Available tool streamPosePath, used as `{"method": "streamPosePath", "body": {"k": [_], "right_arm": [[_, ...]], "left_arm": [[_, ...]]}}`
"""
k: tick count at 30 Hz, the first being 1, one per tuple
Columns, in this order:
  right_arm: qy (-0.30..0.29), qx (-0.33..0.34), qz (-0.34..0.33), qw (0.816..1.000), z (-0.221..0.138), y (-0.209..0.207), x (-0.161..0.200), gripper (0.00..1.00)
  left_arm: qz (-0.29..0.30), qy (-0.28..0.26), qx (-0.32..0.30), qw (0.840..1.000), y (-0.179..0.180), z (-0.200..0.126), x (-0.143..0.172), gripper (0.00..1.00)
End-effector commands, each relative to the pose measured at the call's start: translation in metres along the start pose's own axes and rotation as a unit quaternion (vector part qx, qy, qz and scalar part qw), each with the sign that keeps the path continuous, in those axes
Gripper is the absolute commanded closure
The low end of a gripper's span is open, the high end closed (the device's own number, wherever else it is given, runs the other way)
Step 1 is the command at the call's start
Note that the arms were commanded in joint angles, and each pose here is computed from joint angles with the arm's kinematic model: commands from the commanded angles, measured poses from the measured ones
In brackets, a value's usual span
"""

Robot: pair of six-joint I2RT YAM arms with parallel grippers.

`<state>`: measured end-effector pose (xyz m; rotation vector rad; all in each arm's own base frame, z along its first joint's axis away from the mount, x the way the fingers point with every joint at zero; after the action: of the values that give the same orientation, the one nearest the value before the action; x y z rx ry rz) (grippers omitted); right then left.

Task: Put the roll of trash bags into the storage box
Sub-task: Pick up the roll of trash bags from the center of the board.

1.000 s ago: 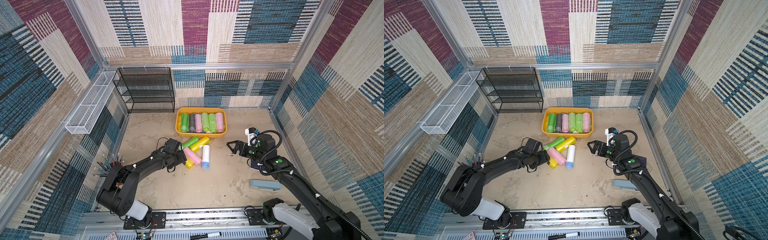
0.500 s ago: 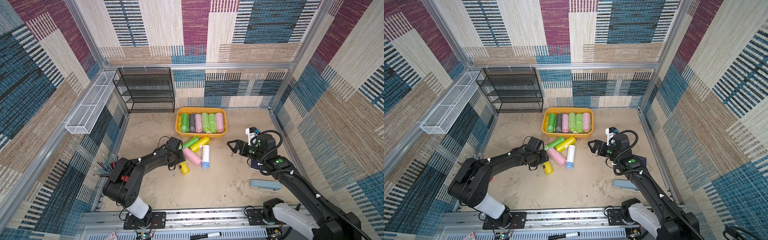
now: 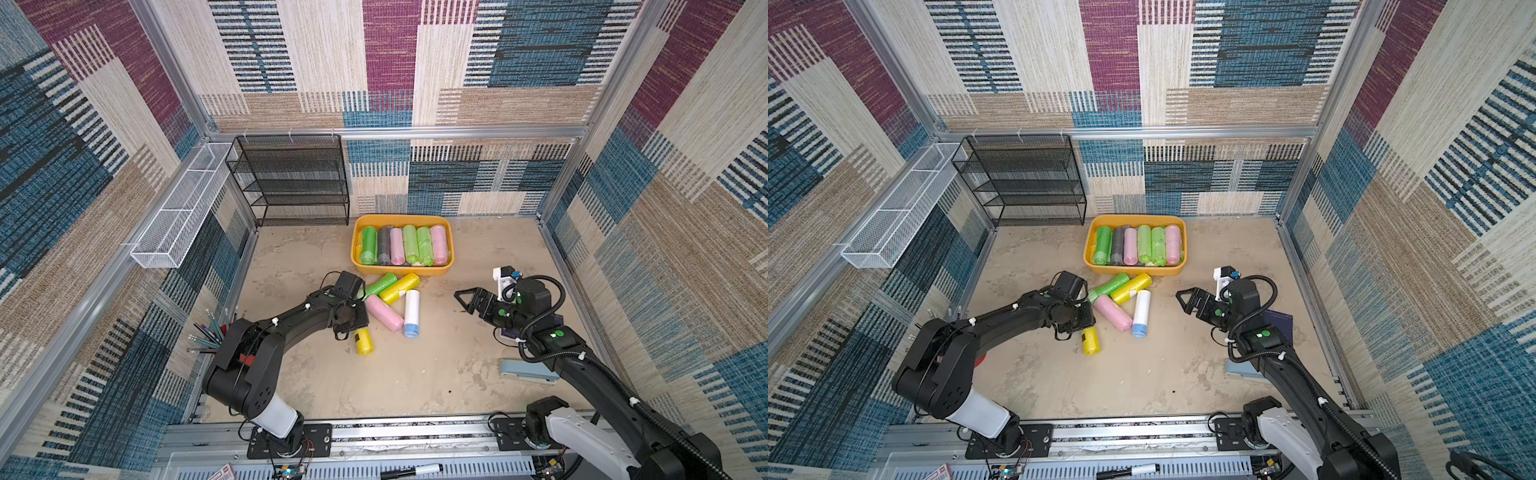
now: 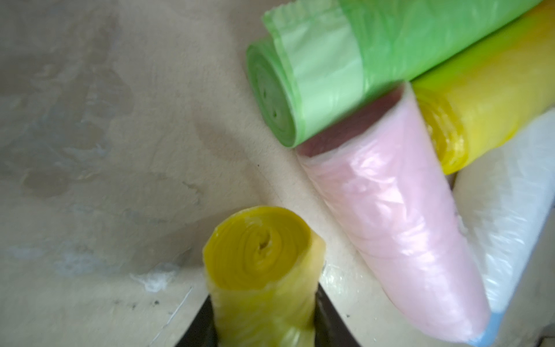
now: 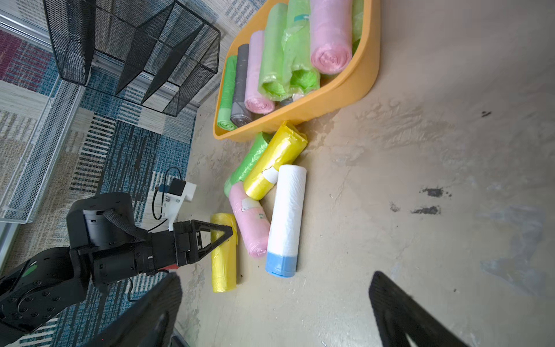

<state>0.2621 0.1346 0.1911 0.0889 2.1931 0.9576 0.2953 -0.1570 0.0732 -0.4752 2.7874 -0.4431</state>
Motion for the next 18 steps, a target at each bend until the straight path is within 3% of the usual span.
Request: {"method": "streamPosePath", "body": {"k": [1, 9, 18], "right_arm": [[-0.011, -0.035, 0.014, 0.999, 0.002, 0.009, -0.003, 0.01], [-0.015, -0.051, 0.033, 0.998, 0.003, 0.004, 0.007, 0.01], [-0.009, -0.076, 0.024, 0.997, 0.007, 0.006, 0.013, 0.01]], "left_arm": [[0.014, 0.003, 0.009, 1.000, -0.004, -0.010, 0.001, 0.63], [0.020, -0.014, 0.028, 0.999, -0.011, -0.034, -0.003, 0.67], [0.029, -0.068, 0.058, 0.996, -0.027, -0.078, -0.020, 0.69]]}}
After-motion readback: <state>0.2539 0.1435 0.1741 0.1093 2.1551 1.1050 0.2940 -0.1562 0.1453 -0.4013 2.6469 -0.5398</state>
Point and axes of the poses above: each gripper's point midway between its finger pads, its own z axis out along the fingers, its own y axis along the line the jaws close on, x = y × z, the point moved 3 cm from there along -z, back along the fingers, and after that the axes turned 9 degrees about -z, right-handed, at the moved point
